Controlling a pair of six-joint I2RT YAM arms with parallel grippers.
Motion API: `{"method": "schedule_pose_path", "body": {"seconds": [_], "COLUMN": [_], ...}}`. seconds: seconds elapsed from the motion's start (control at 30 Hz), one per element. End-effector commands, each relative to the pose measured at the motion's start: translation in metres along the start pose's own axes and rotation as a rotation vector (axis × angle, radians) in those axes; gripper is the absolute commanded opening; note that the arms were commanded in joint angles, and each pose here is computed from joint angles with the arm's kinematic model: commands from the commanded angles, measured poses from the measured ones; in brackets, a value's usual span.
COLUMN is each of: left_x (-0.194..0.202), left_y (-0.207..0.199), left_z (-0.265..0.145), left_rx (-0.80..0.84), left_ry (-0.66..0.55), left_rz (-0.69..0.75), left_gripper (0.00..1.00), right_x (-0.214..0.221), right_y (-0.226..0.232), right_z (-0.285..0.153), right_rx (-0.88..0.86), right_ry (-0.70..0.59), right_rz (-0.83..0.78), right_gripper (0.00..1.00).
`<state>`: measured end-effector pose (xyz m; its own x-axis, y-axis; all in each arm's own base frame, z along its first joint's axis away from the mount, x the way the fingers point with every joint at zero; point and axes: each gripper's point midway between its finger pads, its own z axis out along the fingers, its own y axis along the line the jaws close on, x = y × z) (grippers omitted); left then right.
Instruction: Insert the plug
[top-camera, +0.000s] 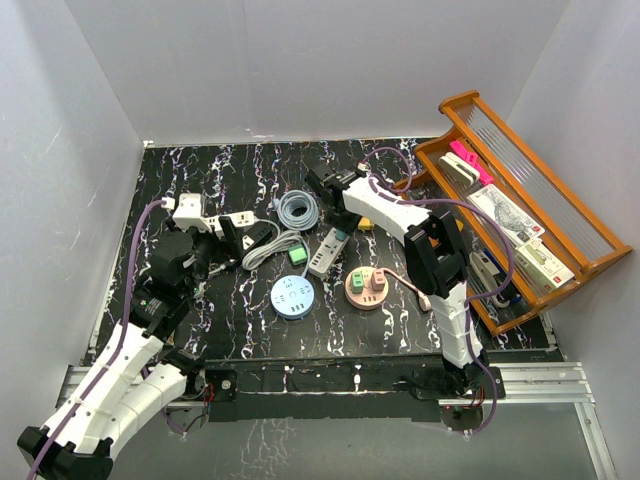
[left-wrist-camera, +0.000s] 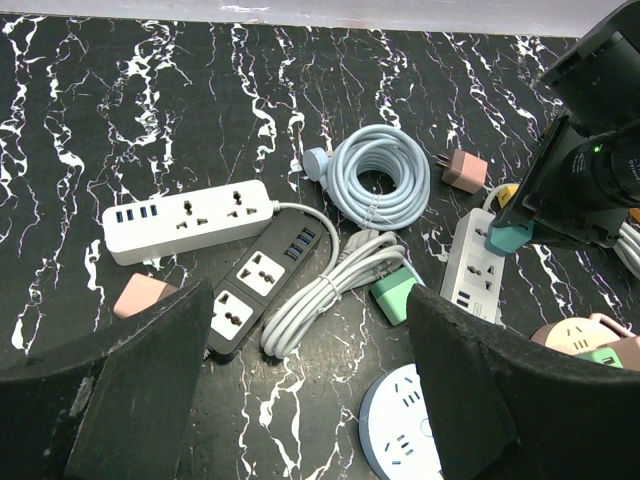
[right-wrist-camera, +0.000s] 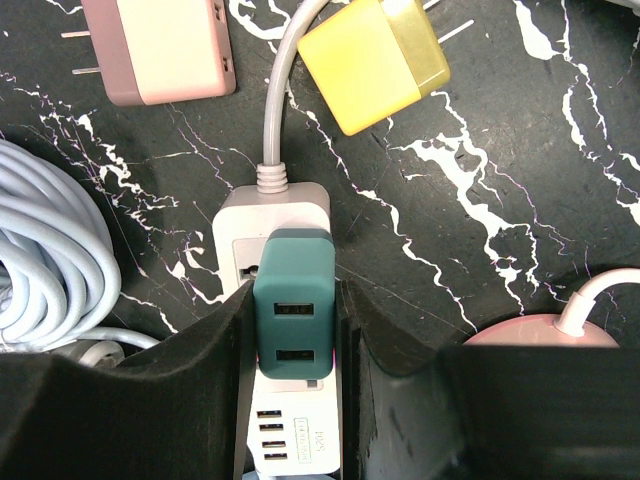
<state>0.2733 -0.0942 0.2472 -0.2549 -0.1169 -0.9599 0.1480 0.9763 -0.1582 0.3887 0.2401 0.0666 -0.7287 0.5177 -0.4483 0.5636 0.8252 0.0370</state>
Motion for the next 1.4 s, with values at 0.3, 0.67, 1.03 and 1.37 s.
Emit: {"method": "schedule_pose_path", "body": {"seconds": [0.3, 0.67, 1.03, 1.37], "left_x": [0.0, 0.008, 0.004, 0.008], "left_y": [-0.002, -0.009, -0.062, -0.073], "left_z": [0.005, 0.017, 0.034, 0.039], "left_rx": [0.002, 0.027, 0.241, 0.272], "left_ry": [0.003, 0.038, 0.1, 0.127], "left_rz": [0.015, 0.014, -0.113, -0.174], "left_gripper": [0.78, 0.78, 0.79, 0.79], "right_x": [0.001, -0.072, -0.092, -0.08], "right_y": [-0.009, -0.001, -0.026, -0.028], "right_z": [0.016, -0.063, -0.007, 0.026], "right_rx": [0.043, -0.266, -0.256, -0.193], "right_ry": [-0.014, -0.131, -0.103, -0.09], "right_rz": [0.024, 0.084, 0.123, 0.228], "right_gripper": [0.36, 0.79, 0.62, 0.69]}}
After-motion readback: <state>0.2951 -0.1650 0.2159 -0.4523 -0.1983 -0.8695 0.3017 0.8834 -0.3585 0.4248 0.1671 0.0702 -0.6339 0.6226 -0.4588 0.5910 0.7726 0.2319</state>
